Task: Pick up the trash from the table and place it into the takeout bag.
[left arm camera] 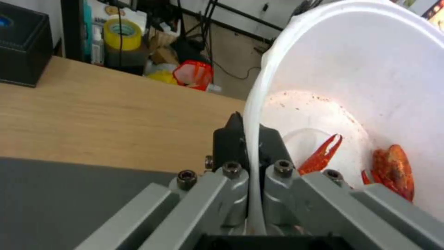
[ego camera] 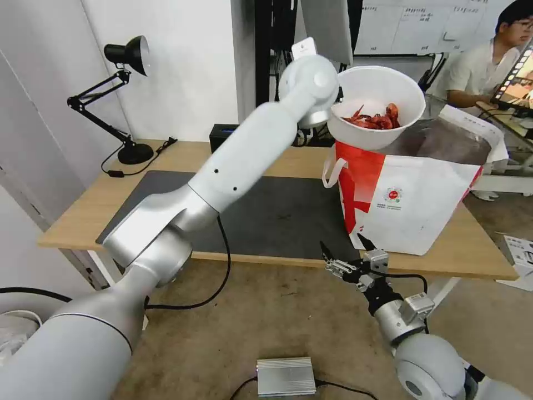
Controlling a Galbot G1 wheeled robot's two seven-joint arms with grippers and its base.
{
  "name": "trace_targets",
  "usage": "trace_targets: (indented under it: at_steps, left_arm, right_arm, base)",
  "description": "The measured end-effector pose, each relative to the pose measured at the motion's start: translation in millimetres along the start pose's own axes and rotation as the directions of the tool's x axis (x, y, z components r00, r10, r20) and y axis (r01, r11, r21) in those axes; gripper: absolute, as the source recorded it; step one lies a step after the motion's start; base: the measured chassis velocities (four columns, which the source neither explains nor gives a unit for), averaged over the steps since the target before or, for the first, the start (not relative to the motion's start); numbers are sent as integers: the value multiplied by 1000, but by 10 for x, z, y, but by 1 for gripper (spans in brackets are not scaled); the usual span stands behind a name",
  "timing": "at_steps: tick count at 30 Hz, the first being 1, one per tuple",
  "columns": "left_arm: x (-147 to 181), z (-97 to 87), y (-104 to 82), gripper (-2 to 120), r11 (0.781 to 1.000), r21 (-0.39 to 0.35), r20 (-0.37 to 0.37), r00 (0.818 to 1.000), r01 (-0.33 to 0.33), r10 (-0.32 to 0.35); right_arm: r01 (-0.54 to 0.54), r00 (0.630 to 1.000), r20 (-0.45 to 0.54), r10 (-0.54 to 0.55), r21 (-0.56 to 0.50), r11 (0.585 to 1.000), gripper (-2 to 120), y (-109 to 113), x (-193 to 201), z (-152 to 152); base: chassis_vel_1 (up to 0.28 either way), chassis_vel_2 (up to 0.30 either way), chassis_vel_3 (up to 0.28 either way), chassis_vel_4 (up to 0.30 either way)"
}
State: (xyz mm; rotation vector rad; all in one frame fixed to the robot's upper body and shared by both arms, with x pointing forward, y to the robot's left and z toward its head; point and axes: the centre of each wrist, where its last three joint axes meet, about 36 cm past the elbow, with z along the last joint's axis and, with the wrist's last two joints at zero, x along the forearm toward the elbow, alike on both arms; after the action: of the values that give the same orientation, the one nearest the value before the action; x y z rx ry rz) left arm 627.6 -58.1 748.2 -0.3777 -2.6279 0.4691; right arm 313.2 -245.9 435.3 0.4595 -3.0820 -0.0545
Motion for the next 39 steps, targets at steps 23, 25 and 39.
trace_targets:
  at_steps: [23, 25, 39]
  left_arm:
    - [1, 240, -154, 0, 994, -104, 60, 998, 17, -11]
    - [-4, 238, -150, 0, 994, -104, 60, 998, 20, -13]
    - [-17, 372, -205, 0, 974, -201, 83, 992, 108, -93]
  right_arm:
    - [0, 1000, 0, 0, 0, 1000, 100, 0, 0, 0]
    - [0, 1000, 0, 0, 0, 1000, 100, 0, 0, 0]
    - [0, 1000, 0, 0, 0, 1000, 100, 0, 0, 0]
  base:
    - [0, 0, 0, 0]
    - [0, 0, 0, 0]
    - [0, 0, 0, 0]
